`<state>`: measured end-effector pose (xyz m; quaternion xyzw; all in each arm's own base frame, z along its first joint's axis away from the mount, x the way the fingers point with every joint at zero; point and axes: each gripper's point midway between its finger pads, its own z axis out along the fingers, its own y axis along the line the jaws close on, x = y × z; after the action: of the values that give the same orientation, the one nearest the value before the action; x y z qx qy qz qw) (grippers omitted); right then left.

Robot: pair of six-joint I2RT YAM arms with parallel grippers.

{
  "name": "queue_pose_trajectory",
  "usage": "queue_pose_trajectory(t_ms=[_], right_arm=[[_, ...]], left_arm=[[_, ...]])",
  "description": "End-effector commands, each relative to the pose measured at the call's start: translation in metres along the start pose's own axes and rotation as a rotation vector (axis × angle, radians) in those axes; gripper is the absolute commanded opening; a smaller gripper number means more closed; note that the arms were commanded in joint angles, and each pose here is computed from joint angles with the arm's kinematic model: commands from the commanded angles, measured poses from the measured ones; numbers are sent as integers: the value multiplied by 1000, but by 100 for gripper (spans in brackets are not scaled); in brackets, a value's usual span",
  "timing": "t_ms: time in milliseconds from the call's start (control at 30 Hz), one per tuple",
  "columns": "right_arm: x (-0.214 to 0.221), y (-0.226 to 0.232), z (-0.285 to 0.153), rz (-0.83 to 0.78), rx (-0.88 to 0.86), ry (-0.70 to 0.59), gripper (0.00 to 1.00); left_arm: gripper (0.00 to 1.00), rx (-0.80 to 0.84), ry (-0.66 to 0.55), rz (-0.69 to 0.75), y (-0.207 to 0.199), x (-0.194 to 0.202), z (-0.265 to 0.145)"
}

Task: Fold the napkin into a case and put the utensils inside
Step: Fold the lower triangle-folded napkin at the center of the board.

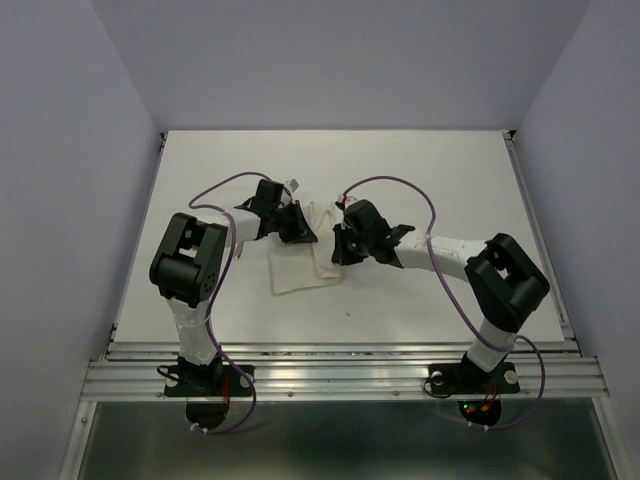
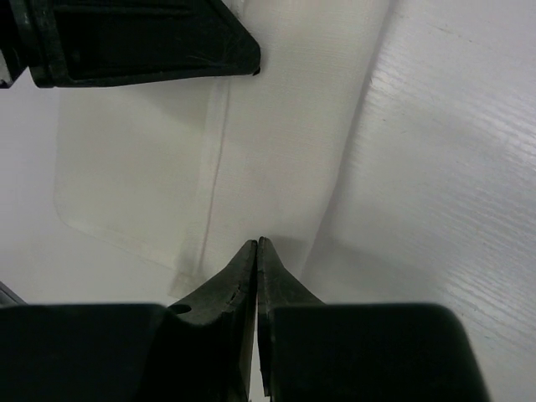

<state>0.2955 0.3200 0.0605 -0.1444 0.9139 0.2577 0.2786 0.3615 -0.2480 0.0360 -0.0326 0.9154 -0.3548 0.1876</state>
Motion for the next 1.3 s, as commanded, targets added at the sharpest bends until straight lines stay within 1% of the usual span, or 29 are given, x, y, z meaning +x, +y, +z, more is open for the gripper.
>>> queue_pose_trajectory(t_ms=[0, 433, 733, 933, 967, 1067, 1267], right_arm=[[-20, 15, 6, -29, -41, -50, 8], [-2, 11, 25, -28, -34, 7, 6], [5, 6, 29, -17, -22, 16, 6], [32, -8, 33, -11, -5, 63, 6], [29, -7, 35, -13, -11, 45, 5], [42, -14, 35, -7, 4, 66, 5], [69, -32, 31, 50, 69, 118, 1]], left_arm=[[0, 37, -33, 35, -9, -8, -9], [0, 49, -34, 35, -14, -11, -16], [0, 2, -20, 16, 0, -3, -11], [0, -41, -21, 16, 12, -2, -6], [0, -60, -22, 19, 16, -2, -5], [0, -77, -15, 23, 20, -1, -2], [0, -70, 27, 55, 9, 12, 12]])
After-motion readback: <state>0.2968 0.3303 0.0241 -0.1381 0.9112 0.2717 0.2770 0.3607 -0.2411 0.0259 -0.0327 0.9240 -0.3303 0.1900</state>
